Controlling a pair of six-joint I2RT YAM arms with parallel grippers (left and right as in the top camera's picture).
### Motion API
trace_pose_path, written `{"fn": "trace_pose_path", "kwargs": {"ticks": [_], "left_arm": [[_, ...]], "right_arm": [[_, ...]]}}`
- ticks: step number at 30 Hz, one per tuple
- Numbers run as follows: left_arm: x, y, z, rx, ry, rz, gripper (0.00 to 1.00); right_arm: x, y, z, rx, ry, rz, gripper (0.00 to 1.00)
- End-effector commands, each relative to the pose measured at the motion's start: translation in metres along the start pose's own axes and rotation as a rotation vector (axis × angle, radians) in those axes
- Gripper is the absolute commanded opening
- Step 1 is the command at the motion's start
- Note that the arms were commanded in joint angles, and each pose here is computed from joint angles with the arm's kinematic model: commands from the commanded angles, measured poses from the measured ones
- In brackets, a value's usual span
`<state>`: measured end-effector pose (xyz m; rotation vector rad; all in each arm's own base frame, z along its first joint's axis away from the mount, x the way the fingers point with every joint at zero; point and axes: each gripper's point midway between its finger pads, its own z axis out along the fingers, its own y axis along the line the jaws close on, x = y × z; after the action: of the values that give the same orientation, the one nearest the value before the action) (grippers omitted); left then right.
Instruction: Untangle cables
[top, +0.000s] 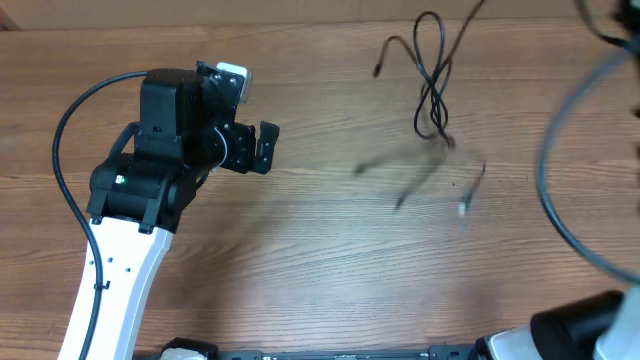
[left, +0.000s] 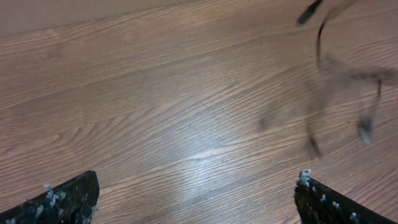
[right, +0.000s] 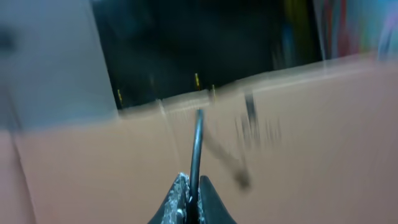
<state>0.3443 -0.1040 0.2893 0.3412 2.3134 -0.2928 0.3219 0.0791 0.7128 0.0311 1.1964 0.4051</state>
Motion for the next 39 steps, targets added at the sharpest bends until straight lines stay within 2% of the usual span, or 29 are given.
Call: {"fn": "trace_pose_path", "kwargs": {"ticks": [1,4,7,9,10,11,13,15,17,20,22,24,29,32,35,39], "left_arm": [[-0.005,-0.006,-0.007,0.017,-0.023,0.028,1.0],[-0.005,-0.005,-0.004,0.016,-0.019,0.036,1.0],[-0.002,-0.004,0.0,0.016,-0.003,0.068,1.0],[-0.001,-0.004,0.004,0.017,0.008,0.068,1.0],[0.001,-0.003,0.007,0.017,0.016,0.066,1.0],[0.002,-0.003,0.011,0.018,0.028,0.064,1.0],[0.007,-0.001,0.02,0.019,0.056,0.059,1.0],[0.01,-0.001,0.027,0.023,0.079,0.054,1.0],[0.012,-0.001,0.032,0.029,0.093,0.045,1.0],[0.014,-0.001,0.038,0.033,0.106,0.043,1.0],[0.013,0.0,0.042,0.032,0.103,0.044,1.0],[0.006,0.0,0.047,0.034,0.081,0.048,1.0],[-0.012,-0.014,0.053,0.124,0.007,0.059,1.0],[-0.024,-0.031,0.054,0.224,-0.043,0.075,1.0],[-0.037,-0.051,0.059,0.353,-0.097,0.102,1.0],[-0.052,-0.091,0.061,0.628,-0.184,0.18,1.0]], "right_arm": [[-0.04,0.007,-0.011,-0.022,-0.139,-0.019,0.04],[-0.079,0.014,-0.034,-0.043,-0.261,-0.021,0.04],[-0.06,0.01,-0.029,-0.031,-0.183,-0.022,0.04],[-0.018,0.002,-0.012,-0.001,-0.044,-0.032,0.04],[0.015,-0.005,0.0,0.022,0.063,-0.039,0.04],[0.057,-0.014,0.011,0.051,0.193,-0.036,0.04],[0.17,-0.04,0.021,0.136,0.544,-0.039,0.04],[0.25,-0.061,0.02,0.199,0.777,-0.068,0.04],[0.292,-0.08,0.018,0.266,0.887,-0.107,0.04],[0.331,-0.095,0.024,0.304,0.957,-0.148,0.04],[0.325,-0.09,0.032,0.29,0.919,-0.145,0.04],[0.285,-0.077,0.043,0.258,0.791,-0.13,0.04],[0.135,-0.038,0.035,0.148,0.404,-0.076,0.04],[0.073,-0.025,0.012,0.114,0.252,-0.064,0.04],[0.045,-0.021,-0.009,0.104,0.199,-0.086,0.04],[0.052,-0.022,-0.014,0.108,0.236,-0.106,0.04]]}}
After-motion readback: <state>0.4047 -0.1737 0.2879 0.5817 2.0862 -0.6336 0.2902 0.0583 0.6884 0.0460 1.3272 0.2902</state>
